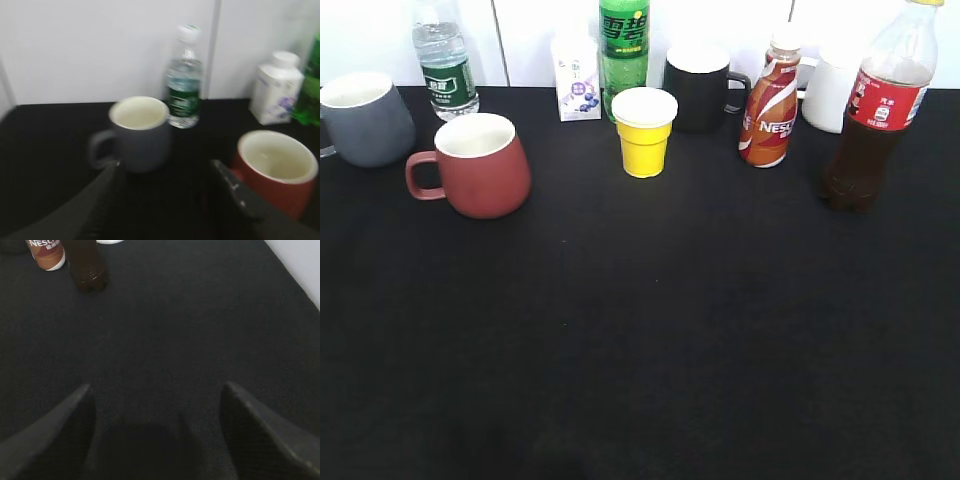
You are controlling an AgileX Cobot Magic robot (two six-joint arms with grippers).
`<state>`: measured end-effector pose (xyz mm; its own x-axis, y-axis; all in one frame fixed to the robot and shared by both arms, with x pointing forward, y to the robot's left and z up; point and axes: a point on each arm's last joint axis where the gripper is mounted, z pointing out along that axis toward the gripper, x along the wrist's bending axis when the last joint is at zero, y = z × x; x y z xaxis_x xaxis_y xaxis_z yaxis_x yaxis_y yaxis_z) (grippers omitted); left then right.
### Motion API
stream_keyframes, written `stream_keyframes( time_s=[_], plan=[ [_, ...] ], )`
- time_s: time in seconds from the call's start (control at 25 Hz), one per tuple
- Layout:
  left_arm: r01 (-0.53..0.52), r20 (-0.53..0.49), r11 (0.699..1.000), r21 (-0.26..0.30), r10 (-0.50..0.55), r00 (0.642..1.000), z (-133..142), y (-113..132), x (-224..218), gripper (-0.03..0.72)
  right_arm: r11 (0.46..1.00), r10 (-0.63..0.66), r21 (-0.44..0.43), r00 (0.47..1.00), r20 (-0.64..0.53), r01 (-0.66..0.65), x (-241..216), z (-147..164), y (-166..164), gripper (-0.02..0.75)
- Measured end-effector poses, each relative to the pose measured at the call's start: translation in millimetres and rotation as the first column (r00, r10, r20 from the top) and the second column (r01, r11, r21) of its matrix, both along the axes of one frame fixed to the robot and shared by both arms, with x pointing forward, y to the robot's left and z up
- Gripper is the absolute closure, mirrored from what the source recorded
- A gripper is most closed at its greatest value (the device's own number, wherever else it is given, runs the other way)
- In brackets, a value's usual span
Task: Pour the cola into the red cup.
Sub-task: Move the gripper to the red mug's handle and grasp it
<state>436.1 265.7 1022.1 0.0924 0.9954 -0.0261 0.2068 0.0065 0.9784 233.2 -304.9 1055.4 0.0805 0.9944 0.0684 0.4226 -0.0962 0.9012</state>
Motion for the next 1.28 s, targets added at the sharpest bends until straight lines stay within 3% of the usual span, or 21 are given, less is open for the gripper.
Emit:
stream_keyframes(
  time_s=[0.16,0.28,0.36,0.48,0.72,0.88,1.0,1.12,1.28],
  plan=[
    [0.025,-0.060,0.999,0.046,-0.022,0.998,-41.5,-23.3,26.4,0.293,1.000,0.001,0.000,1.000,0.002,-0.001,-0.4,0.0,0.1,0.153],
    [-0.016,-0.105,0.999,0.036,0.019,0.994,-72.9,-26.2,41.1,0.293,1.000,0.002,0.001,1.000,0.003,-0.002,-0.6,0.0,0.1,0.153],
    [0.010,-0.088,0.996,0.084,-0.003,0.996,-89.6,-29.9,48.6,0.293,1.000,0.002,0.001,1.000,0.003,-0.002,-0.6,0.0,0.1,0.153],
    [0.041,-0.015,0.993,0.114,-0.040,0.999,-106.2,-34.8,56.4,0.293,1.000,0.002,0.003,1.000,0.003,-0.002,-0.6,0.0,0.2,0.153],
    [0.000,0.009,0.993,0.118,-0.001,1.000,-125.5,-27.1,66.4,0.289,1.000,0.002,0.002,1.000,0.003,-0.002,-0.6,0.0,0.3,0.153],
    [0.018,0.024,0.994,0.108,-0.021,0.999,-125.3,-25.3,77.1,0.207,1.000,0.003,0.003,1.000,0.004,-0.003,-0.5,0.0,0.3,0.153],
    [-0.004,0.026,0.994,0.109,0.001,1.000,-124.6,-16.4,80.7,0.211,1.000,0.002,0.004,1.000,0.003,-0.002,-0.6,0.0,0.3,0.153],
    [0.061,0.033,0.991,0.118,-0.065,0.997,-122.4,-24.3,90.8,0.214,1.000,0.003,0.003,1.000,0.003,-0.003,-0.6,0.0,0.3,0.153],
    [0.050,0.023,0.992,0.117,-0.053,0.998,-124.6,-21.9,96.3,0.220,1.000,0.003,0.003,1.000,0.004,-0.003,-0.5,0.0,0.3,0.153]
  ],
)
